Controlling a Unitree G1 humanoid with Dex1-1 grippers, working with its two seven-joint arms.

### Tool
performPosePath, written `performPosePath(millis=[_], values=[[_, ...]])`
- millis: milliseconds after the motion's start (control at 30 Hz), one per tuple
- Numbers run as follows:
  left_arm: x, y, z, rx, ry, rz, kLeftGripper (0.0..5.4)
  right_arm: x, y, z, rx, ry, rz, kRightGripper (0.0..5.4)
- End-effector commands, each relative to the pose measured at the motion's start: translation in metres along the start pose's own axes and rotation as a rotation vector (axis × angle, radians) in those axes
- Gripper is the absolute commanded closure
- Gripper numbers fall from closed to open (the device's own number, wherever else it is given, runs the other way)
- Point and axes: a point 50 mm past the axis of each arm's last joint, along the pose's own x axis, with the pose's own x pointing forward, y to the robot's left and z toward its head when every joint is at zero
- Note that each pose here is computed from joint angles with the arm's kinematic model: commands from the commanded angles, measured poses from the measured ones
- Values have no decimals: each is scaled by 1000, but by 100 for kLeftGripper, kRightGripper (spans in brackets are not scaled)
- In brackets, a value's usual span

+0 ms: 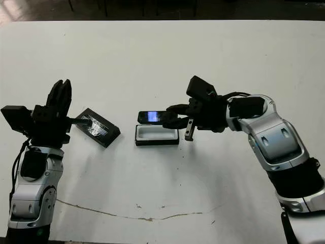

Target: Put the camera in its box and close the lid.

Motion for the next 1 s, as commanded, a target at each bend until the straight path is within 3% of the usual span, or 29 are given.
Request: performPosePath(millis=[33,267,800,1000], values=[[-4,3,-7,8,40,12,540,-1,-2,-2,1,38,17,536],[-4,2,-7,2,43,18,540,3,1,-8,5,44,50,536],[-7,2,-7,16,46,22,540,5,4,-13,-95,100,56,536],[-7,2,-7,18,47,23,540,6,3,-15,-79,100,71,536]])
